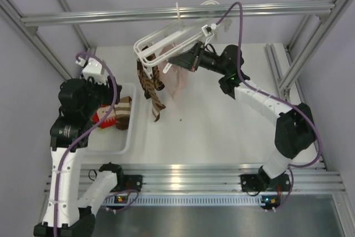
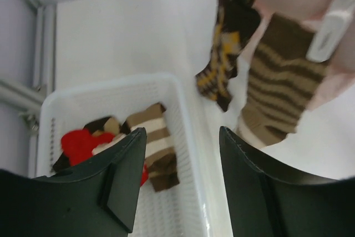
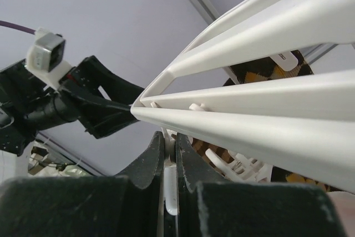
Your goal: Clip the socks to the hanger
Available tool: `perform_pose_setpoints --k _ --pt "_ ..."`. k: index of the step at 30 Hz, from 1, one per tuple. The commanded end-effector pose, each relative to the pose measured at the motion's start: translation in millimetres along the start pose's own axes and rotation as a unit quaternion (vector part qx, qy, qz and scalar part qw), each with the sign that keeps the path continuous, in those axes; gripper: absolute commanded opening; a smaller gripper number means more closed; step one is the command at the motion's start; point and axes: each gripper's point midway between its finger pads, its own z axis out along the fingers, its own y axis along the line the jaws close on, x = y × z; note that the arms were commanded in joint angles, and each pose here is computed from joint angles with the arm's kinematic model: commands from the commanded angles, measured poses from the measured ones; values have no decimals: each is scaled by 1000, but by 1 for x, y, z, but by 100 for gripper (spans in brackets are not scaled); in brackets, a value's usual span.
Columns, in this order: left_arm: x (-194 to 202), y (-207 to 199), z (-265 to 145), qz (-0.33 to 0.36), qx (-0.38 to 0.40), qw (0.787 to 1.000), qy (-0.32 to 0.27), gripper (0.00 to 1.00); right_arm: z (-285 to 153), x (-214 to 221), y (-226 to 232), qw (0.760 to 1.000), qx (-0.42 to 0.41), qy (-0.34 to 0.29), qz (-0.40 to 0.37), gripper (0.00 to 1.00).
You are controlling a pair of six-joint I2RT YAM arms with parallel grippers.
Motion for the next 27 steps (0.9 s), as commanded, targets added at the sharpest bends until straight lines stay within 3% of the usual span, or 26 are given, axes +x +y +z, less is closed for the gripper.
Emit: perform_pose_setpoints --k 1,5,9,14,17,18,19,21,22,24,25,27 --pt "57 48 -9 27 -124 984 123 60 -5 -12 19 999 -23 -10 -29 0" --pt "81 62 -4 2 -155 974 162 58 -6 -13 20 999 -24 -10 -29 0" --pt "107 58 14 0 -91 975 202 55 -6 -14 22 999 -26 -8 -29 0" --pt "125 46 22 64 89 969 222 55 -8 -14 23 999 -27 -5 -31 0" --pt "138 50 18 130 186 949 218 53 -9 -12 22 999 -26 0 -28 0" --pt "147 49 14 135 221 939 229 53 -9 -11 21 999 -26 1 -26 0" --pt "155 53 4 190 261 921 218 53 -8 -10 20 999 -26 3 -26 0" --pt "160 51 4 220 311 905 190 53 -8 -10 20 999 -27 5 -21 0" --pt "162 52 6 289 340 879 166 53 -7 -10 19 999 -29 4 -20 0" --pt "176 49 7 321 377 855 154 53 -7 -10 20 999 -31 5 -16 0" --pt "179 51 11 379 394 827 128 54 -6 -10 19 999 -31 6 -14 0" --pt "187 47 16 406 413 809 100 54 -5 -10 18 999 -32 7 -10 0"
